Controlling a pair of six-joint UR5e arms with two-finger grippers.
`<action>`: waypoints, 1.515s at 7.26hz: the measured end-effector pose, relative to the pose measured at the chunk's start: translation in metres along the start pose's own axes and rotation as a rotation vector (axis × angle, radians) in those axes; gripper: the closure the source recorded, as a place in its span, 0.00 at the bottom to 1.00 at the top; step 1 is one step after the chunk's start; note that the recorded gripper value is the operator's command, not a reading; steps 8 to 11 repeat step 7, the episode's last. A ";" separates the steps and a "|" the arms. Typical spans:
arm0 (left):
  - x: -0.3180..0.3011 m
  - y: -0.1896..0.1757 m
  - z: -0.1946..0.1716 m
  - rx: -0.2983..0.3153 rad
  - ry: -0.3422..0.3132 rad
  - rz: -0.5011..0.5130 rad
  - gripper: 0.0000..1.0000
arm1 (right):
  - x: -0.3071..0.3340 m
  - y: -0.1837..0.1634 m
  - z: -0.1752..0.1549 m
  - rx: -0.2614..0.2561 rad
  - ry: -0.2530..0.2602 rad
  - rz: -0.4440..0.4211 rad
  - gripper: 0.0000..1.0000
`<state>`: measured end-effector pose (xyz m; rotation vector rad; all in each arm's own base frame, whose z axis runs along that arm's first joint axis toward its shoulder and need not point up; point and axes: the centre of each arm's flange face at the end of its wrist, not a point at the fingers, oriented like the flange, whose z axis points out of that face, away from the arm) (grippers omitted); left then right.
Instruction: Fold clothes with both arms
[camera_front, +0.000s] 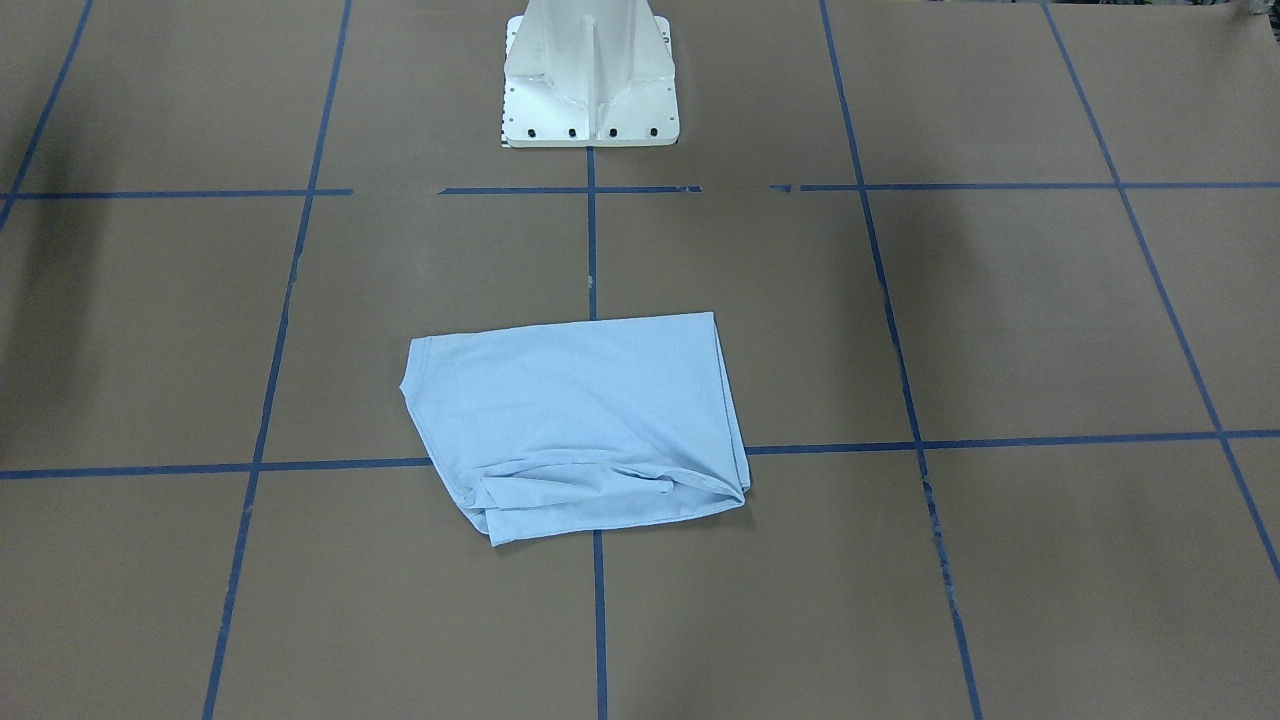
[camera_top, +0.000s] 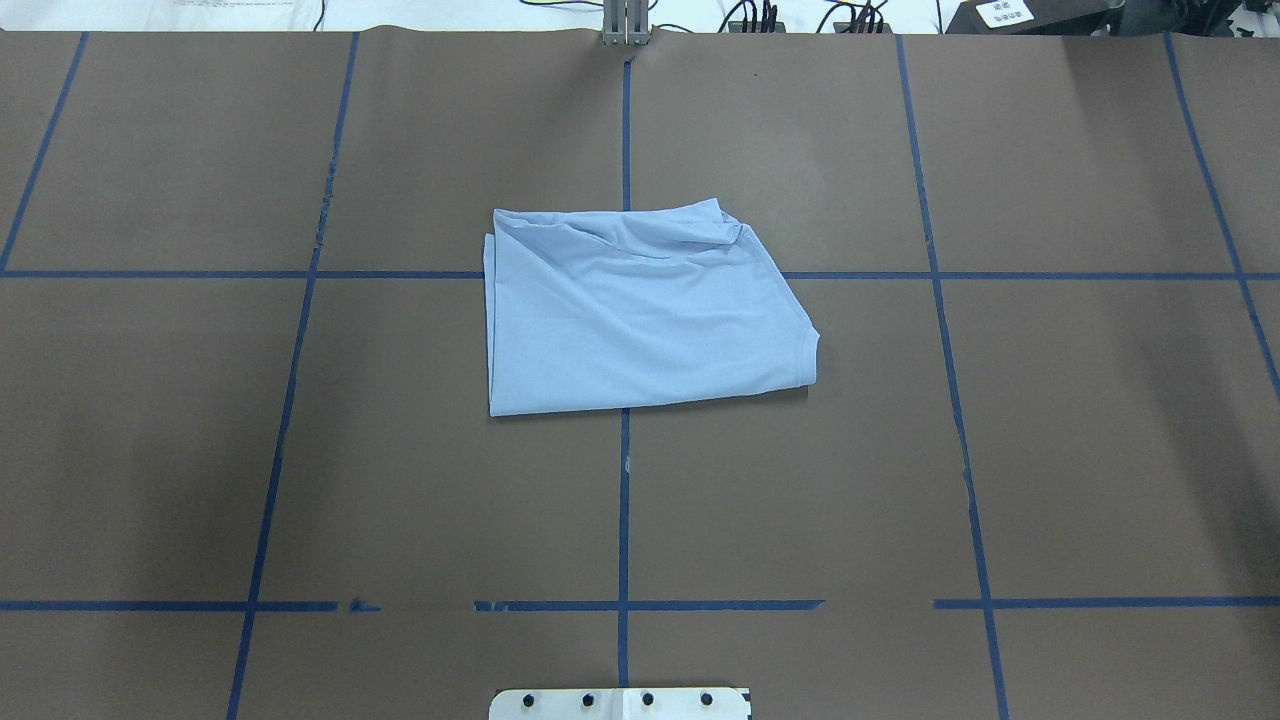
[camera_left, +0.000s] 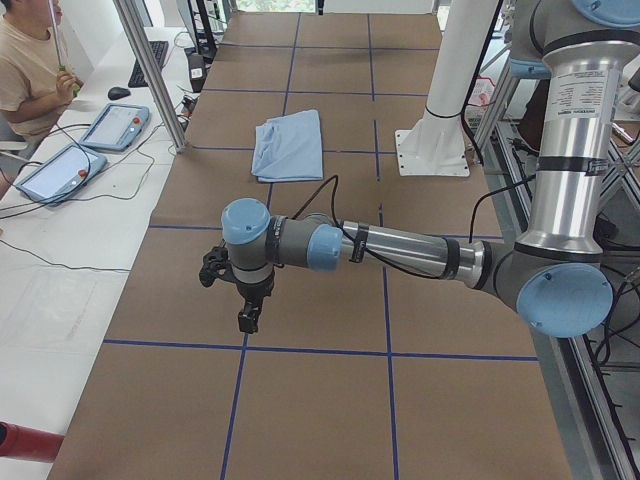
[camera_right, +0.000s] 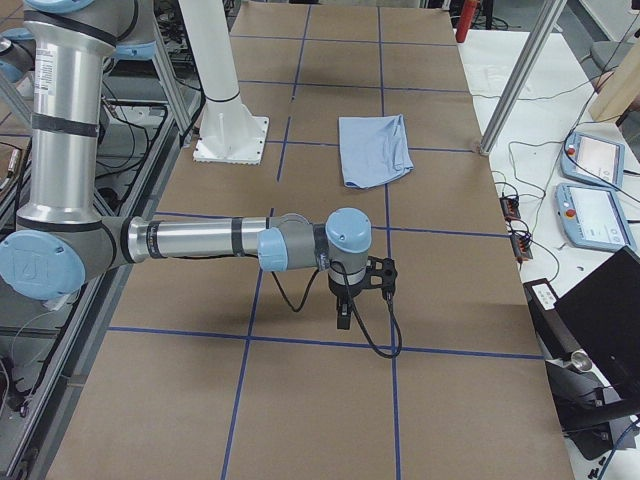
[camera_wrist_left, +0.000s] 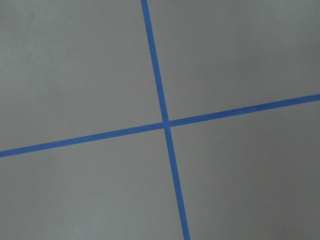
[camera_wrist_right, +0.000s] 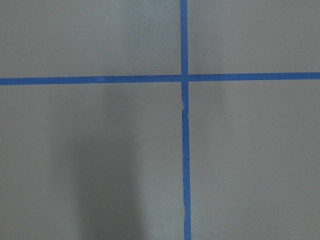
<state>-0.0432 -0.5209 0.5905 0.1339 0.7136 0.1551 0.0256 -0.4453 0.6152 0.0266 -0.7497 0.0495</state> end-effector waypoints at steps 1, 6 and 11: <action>-0.001 0.000 0.001 -0.002 0.002 0.000 0.00 | 0.001 0.000 0.001 -0.002 -0.002 0.002 0.00; -0.001 0.001 0.005 -0.009 0.024 -0.007 0.00 | 0.006 -0.001 0.008 -0.017 0.001 0.013 0.00; -0.002 0.003 0.006 -0.012 0.032 -0.009 0.00 | 0.008 -0.002 0.011 -0.022 0.001 0.017 0.00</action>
